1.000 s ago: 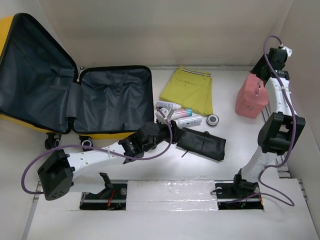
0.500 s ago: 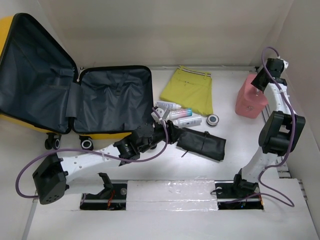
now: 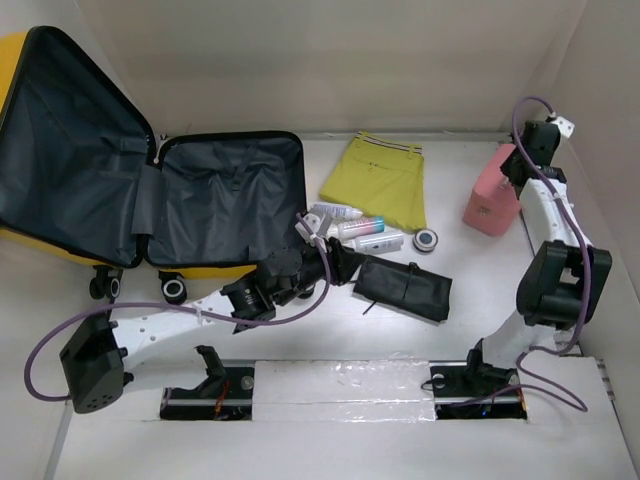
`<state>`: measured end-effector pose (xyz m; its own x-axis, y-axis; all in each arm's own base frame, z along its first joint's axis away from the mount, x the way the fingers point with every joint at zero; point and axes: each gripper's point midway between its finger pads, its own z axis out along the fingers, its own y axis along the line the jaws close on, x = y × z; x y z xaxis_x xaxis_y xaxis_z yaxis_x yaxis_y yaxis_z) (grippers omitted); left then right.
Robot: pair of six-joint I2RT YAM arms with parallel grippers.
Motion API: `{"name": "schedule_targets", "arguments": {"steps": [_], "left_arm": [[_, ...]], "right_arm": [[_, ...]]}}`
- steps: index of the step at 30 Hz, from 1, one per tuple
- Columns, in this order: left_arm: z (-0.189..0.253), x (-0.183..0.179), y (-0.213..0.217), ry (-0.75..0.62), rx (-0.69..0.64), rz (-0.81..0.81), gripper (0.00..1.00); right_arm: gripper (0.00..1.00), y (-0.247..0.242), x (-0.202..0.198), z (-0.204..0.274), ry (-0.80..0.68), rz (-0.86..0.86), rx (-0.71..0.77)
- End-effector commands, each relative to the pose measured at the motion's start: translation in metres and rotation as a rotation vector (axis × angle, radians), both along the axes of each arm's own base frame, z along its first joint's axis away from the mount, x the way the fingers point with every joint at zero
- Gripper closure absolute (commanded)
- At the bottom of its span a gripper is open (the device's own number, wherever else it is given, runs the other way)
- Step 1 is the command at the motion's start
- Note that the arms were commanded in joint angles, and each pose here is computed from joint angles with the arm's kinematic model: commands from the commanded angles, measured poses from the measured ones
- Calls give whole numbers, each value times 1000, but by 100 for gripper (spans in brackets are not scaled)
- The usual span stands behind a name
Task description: Pack the luggage
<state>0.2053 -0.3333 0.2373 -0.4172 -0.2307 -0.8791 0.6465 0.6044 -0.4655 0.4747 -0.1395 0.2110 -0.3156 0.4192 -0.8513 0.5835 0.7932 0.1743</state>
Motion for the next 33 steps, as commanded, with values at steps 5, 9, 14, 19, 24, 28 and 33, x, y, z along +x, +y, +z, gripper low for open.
{"name": "schedule_targets", "arguments": {"steps": [5,9,14,19,24,28,33], "left_arm": [[103,7,23,-69,-266,111,64],[156,3,62,-117,-416,199,54],[209,-8,127,-170,-554,331,52],[258,-24,192,-237,-671,441,51],[275,-35,217,-255,-699,465,51],[273,-33,221,-247,-661,488,51],[271,-36,231,-231,-651,508,51]], "right_arm": [[100,107,-14,202,-514,226,-96],[100,234,-25,232,-585,568,-16],[100,380,-36,250,-639,865,101],[100,505,-44,258,-682,1036,238],[100,613,-72,276,-769,1133,382],[100,675,-80,251,-780,1116,487],[100,714,-78,206,-764,1009,609]]}}
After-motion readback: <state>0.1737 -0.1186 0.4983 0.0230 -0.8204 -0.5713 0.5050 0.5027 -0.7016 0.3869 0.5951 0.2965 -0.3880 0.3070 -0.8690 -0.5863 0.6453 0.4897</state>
